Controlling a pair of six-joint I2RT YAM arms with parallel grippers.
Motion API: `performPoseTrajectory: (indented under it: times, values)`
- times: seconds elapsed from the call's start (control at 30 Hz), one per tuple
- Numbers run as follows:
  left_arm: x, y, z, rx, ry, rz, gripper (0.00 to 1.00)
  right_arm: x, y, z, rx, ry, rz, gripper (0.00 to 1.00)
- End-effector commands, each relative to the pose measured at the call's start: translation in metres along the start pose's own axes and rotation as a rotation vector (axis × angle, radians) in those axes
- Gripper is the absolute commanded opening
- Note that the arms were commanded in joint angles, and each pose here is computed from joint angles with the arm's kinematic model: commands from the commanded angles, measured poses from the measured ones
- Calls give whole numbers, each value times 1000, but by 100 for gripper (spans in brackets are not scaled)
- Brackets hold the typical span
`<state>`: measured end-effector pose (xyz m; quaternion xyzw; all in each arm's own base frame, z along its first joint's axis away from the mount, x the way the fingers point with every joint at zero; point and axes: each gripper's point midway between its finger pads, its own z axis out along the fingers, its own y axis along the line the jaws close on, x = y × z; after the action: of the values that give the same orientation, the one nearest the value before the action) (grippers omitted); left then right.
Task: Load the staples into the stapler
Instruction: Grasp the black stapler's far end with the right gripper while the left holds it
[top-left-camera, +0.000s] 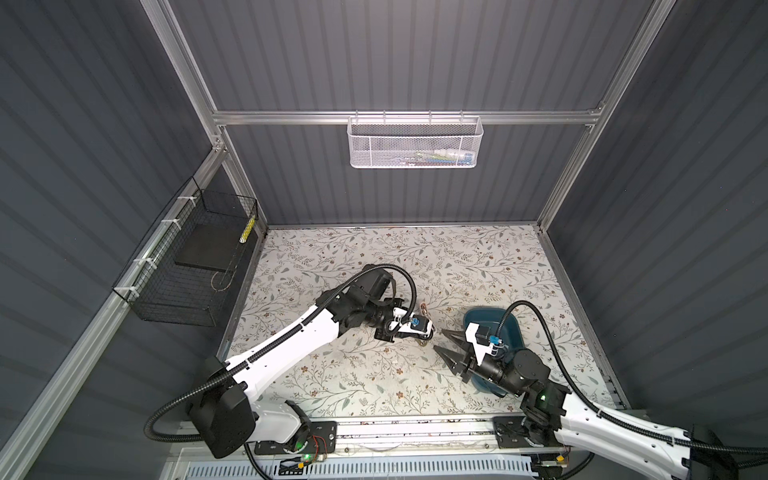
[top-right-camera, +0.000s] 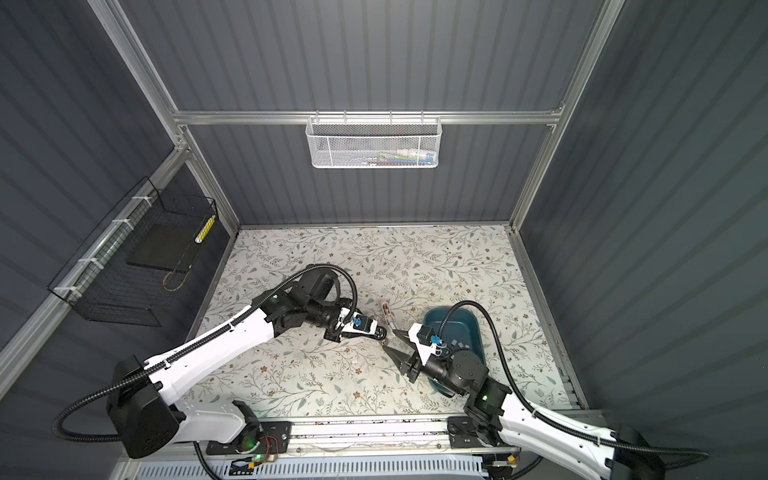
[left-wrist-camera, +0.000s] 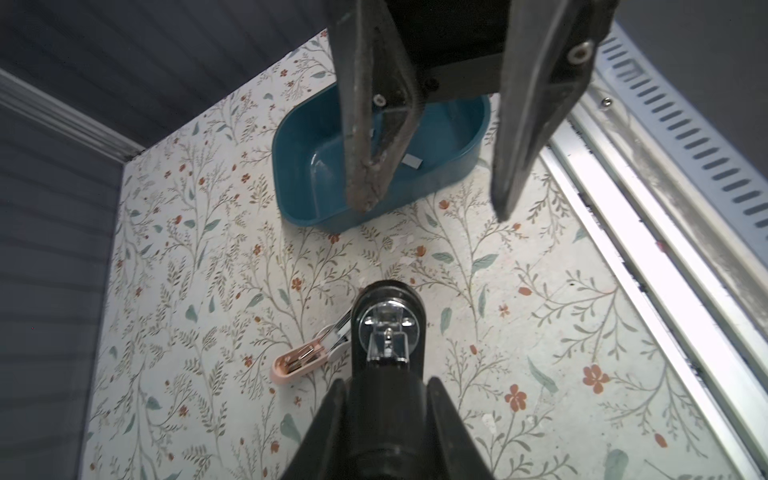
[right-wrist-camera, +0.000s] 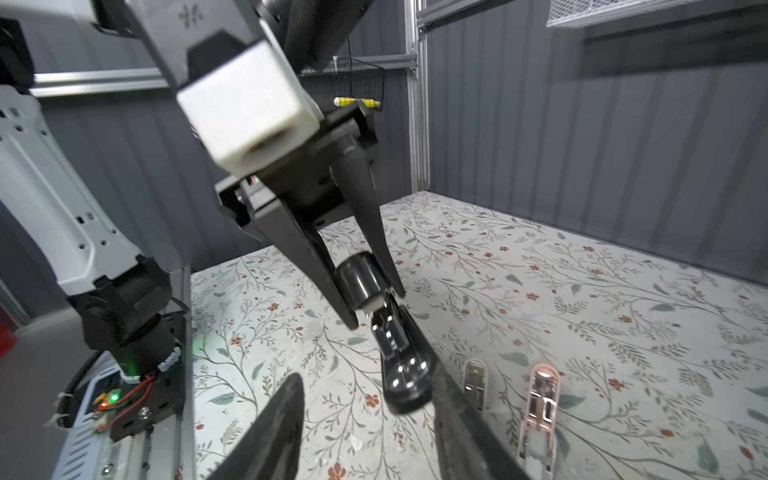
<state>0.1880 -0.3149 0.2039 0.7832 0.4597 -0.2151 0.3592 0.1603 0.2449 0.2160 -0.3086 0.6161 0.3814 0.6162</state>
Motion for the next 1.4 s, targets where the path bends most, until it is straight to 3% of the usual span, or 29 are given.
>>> performPoseTrajectory:
  times: [0.0, 0.2, 0.43, 0.83, 0.97, 1.27, 1.3, 1.37]
  values:
    - [-28, 3, -13, 11, -100, 59, 0, -6, 2, 4, -2, -8, -40, 44]
    - [-37, -7, -8, 70, -141, 60, 0, 4, 14, 23, -73, 52, -28, 44]
    - [-45, -10, -11, 88, -180, 60, 0, 22, 11, 43, -54, 123, -50, 39]
    - [-71, 0, -59, 6, -326, 75, 0, 51, 11, 59, -70, 217, -96, 38]
    - [-74, 4, -71, -16, -352, 78, 0, 62, 15, 60, -97, 239, -114, 44]
    - [-76, 6, -86, -65, -358, 100, 0, 67, 17, 63, -110, 257, -118, 31]
    - [-75, 6, -85, -63, -353, 100, 0, 66, 17, 62, -107, 250, -116, 33]
    - [-67, 7, -80, -62, -322, 88, 0, 62, 11, 61, -70, 235, -107, 49]
